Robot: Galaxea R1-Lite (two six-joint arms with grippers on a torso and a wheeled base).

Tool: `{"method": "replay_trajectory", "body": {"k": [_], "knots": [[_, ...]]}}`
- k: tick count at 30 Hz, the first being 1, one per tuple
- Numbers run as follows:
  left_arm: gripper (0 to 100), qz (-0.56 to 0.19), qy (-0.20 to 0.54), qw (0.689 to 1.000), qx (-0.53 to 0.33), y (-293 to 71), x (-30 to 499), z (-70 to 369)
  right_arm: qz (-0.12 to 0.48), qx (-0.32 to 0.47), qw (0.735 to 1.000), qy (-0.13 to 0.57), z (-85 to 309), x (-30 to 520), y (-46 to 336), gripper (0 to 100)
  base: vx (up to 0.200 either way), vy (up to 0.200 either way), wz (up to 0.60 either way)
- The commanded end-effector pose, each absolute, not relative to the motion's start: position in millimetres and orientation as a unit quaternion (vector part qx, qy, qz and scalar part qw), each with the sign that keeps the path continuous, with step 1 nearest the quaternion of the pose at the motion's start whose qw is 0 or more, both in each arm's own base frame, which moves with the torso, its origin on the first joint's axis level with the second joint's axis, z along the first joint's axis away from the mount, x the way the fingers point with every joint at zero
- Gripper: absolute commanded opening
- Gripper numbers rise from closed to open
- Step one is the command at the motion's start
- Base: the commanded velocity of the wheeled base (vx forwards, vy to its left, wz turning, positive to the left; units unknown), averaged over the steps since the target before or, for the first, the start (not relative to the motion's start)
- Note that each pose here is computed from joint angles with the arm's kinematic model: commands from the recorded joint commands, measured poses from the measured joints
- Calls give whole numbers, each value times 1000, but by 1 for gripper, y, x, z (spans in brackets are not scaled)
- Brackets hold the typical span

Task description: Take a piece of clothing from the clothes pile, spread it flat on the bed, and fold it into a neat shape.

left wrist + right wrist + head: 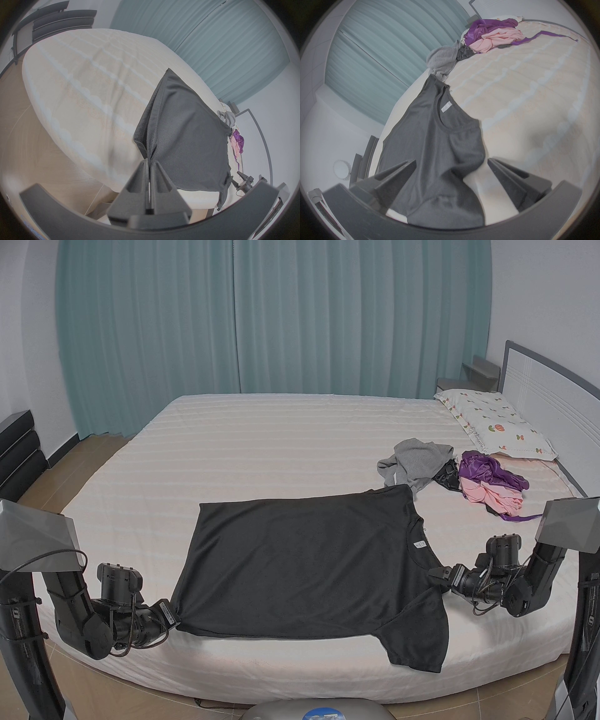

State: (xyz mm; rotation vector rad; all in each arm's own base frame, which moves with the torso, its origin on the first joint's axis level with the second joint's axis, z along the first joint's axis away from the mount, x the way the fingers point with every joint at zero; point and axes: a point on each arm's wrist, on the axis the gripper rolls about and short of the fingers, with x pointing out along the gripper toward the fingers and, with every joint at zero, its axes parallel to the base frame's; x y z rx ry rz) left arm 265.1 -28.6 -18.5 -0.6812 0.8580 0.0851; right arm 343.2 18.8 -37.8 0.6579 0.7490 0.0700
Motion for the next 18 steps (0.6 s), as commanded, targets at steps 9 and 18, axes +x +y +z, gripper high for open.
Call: {"method": "replay_trajectory", "body": {"k": [9,18], "knots": [[0,43,408,849,-334,-27,266,-20,92,284,860,414,-40,272,21,100,0,0,0],[0,43,409,848,-334,-27,266,-20,102,268,855,432,-54,260,29,100,0,0,0]]}}
